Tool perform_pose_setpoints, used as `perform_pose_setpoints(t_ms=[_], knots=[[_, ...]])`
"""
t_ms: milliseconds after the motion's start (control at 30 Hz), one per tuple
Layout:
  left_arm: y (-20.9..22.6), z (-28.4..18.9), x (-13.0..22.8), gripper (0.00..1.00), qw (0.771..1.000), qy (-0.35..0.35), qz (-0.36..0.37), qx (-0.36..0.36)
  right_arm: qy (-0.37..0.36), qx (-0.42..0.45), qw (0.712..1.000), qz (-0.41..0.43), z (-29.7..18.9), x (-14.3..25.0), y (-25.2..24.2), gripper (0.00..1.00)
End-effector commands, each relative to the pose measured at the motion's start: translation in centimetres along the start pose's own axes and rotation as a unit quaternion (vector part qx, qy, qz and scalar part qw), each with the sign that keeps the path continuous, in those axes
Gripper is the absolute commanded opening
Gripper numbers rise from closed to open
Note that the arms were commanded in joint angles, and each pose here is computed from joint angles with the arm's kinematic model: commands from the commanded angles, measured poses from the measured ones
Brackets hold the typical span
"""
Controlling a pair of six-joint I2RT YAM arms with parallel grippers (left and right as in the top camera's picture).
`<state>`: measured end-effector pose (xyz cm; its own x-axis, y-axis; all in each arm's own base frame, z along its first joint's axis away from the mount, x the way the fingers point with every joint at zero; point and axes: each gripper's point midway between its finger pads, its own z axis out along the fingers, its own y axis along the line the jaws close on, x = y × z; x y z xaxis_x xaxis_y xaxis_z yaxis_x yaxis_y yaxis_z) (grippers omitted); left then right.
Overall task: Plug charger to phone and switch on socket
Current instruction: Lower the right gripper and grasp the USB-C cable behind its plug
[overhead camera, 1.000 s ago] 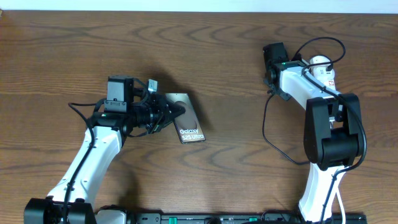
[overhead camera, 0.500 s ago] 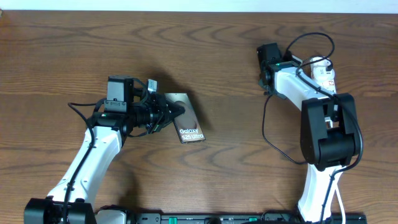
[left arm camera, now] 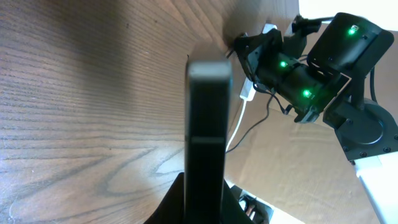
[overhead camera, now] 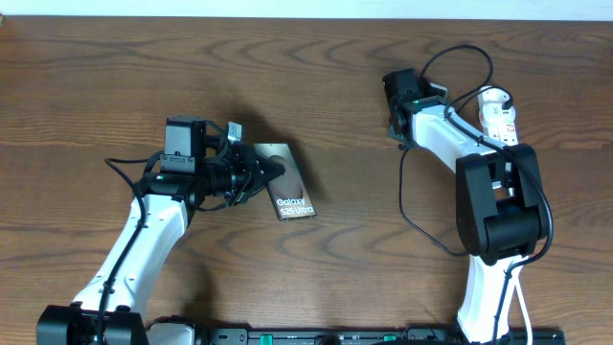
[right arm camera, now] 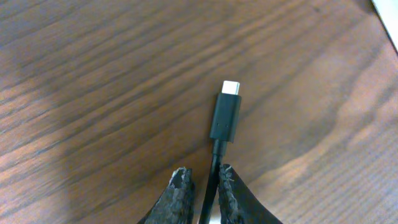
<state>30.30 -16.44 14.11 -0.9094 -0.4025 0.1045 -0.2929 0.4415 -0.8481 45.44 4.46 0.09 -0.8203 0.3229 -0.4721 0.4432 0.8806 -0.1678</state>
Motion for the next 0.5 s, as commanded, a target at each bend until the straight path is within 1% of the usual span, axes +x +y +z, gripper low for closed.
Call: perform_pose_setpoints(t_ms=[0, 67, 133, 367, 467], knots=[[-0.8, -0.3, 0.0, 0.07, 1.000, 0.002, 0.004, 0.011, 0.065, -0.064, 0.989, -0.117, 1.3, 4.3, 3.0, 0.16], [-0.8, -0.3, 0.0, 0.07, 1.000, 0.002, 0.004, 0.012, 0.073, -0.090, 0.981, -0.156, 1.0, 5.0, 4.0, 0.17], [-0.8, -0.3, 0.0, 0.07, 1.000, 0.002, 0.004, 0.012, 0.079, -0.105, 0.976, -0.176, 0.7, 5.6, 4.7, 0.17], [-0.8, -0.3, 0.0, 0.07, 1.000, 0.002, 0.004, 0.012, 0.116, -0.134, 0.964, -0.199, -0.5, 8.1, 6.0, 0.17], [-0.8, -0.3, 0.0, 0.07, 1.000, 0.002, 0.004, 0.012, 0.143, -0.141, 0.957, -0.211, -1.1, 9.7, 6.2, 0.15]])
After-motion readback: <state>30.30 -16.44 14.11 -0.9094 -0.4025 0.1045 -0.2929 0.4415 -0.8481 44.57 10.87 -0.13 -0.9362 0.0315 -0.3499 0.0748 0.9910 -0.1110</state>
